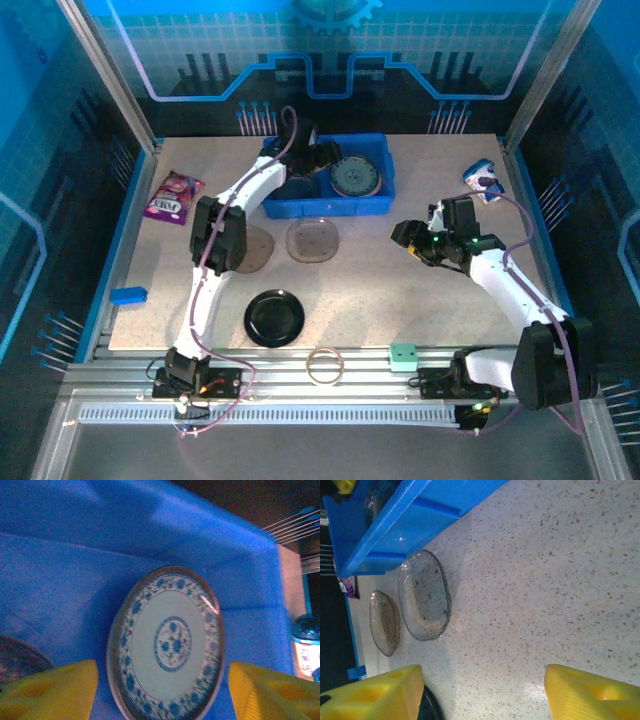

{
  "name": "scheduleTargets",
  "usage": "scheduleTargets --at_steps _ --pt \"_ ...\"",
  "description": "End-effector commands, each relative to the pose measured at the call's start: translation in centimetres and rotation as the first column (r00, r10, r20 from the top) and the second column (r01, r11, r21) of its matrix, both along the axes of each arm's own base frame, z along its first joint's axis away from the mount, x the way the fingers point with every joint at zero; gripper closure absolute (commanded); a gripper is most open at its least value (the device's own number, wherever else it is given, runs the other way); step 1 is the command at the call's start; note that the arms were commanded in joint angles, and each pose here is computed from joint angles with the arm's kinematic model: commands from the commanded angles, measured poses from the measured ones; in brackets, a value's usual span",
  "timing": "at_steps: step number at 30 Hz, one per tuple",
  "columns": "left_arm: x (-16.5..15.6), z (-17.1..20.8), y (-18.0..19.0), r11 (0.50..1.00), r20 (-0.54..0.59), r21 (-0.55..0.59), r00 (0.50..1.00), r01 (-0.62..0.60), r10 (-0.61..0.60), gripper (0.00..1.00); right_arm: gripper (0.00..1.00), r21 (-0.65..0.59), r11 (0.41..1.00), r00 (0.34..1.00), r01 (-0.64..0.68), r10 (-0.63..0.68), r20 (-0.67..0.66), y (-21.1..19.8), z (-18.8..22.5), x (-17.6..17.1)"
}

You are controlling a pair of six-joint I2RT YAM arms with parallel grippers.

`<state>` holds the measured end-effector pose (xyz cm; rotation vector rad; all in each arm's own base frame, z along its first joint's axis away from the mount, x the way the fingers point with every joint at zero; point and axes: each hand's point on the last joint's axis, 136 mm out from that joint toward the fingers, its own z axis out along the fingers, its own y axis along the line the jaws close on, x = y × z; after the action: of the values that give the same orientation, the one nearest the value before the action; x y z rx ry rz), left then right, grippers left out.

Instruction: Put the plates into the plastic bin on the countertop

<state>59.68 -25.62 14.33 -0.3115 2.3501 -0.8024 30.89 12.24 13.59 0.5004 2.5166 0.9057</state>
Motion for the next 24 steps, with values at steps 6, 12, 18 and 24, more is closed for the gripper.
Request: scheduleTargets --at_steps 6,12,18,24 --pt "-9.1 10.1 1.8 0.997 0.125 0.036 0.989 0.073 -0.077 0.30 0.42 0.001 0.980 0.973 -0.201 0.200 0.119 4.5 3.1 -0.8" --pt "-18.4 8.5 4.3 0.991 0.024 0.050 0.992 0.122 -0.124 0.32 0.56 0.013 0.940 0.933 -0.341 0.336 0.131 8.7 3.1 -2.9" --pt "-25.9 6.8 6.4 0.989 -0.059 0.022 0.987 0.150 -0.148 0.32 0.67 0.030 0.889 0.886 -0.456 0.451 0.104 13.0 1.6 -5.2" --pt "-31.7 4.9 7.6 0.984 -0.117 -0.014 0.977 0.180 -0.180 0.32 0.67 0.038 0.830 0.831 -0.556 0.554 0.045 16.9 -1.0 -7.1"
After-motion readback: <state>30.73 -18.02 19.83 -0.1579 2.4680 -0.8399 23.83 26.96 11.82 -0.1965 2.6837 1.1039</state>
